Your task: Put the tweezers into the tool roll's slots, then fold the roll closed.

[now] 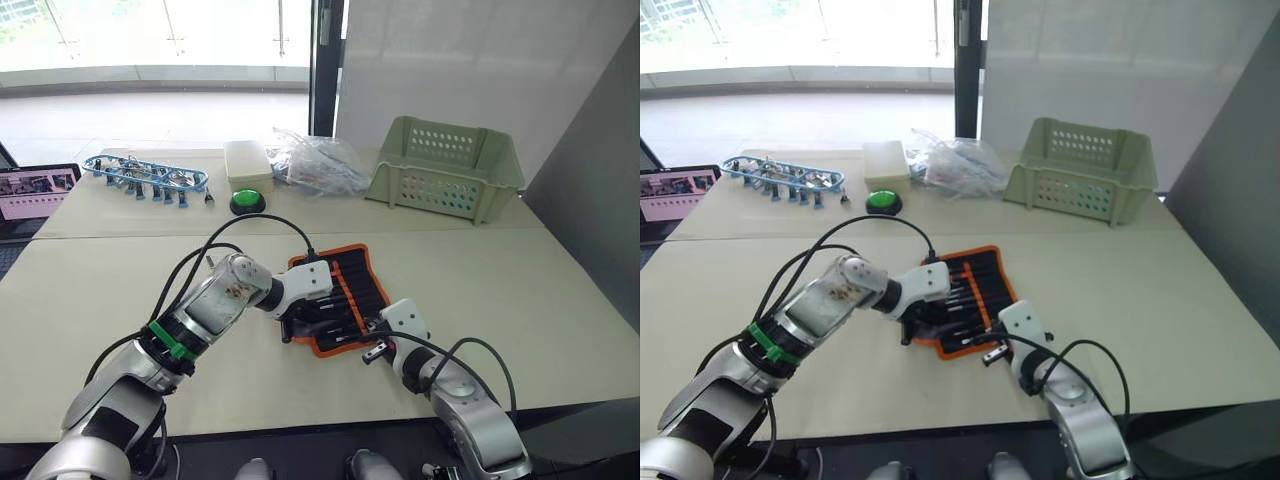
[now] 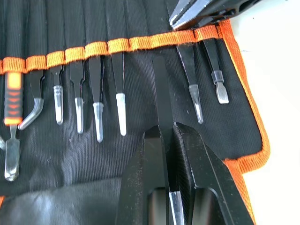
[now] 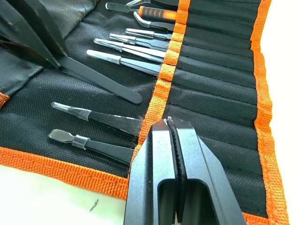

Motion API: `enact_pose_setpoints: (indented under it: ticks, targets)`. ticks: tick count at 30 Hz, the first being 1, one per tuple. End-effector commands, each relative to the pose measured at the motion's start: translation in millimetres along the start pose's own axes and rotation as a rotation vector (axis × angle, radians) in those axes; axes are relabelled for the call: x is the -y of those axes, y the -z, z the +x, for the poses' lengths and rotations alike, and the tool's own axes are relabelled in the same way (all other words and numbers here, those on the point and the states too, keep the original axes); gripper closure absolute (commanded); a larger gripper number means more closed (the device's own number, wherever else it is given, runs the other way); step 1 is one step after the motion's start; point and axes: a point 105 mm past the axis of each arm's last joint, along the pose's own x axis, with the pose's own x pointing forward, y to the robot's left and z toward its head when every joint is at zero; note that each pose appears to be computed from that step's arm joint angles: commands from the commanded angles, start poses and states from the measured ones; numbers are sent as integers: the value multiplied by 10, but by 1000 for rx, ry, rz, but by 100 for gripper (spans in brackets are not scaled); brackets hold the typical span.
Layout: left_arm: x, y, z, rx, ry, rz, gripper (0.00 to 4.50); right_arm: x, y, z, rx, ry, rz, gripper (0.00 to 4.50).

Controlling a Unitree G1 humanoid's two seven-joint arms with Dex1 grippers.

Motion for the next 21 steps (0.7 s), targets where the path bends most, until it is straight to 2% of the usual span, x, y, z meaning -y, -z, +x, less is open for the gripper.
enact_pose_setpoints:
  ticks: [1, 7, 21]
  targets:
    - [-48, -137, -20, 18, -14, 60, 449, -85, 291, 6, -127, -23, 37, 450]
    - [-102, -141, 16, 8, -31, 68, 449, -101, 347, 6, -170, -22, 60, 450]
    - [-44, -223, 146, 16, -16, 83, 449, -109, 343, 7, -171, -19, 67, 450]
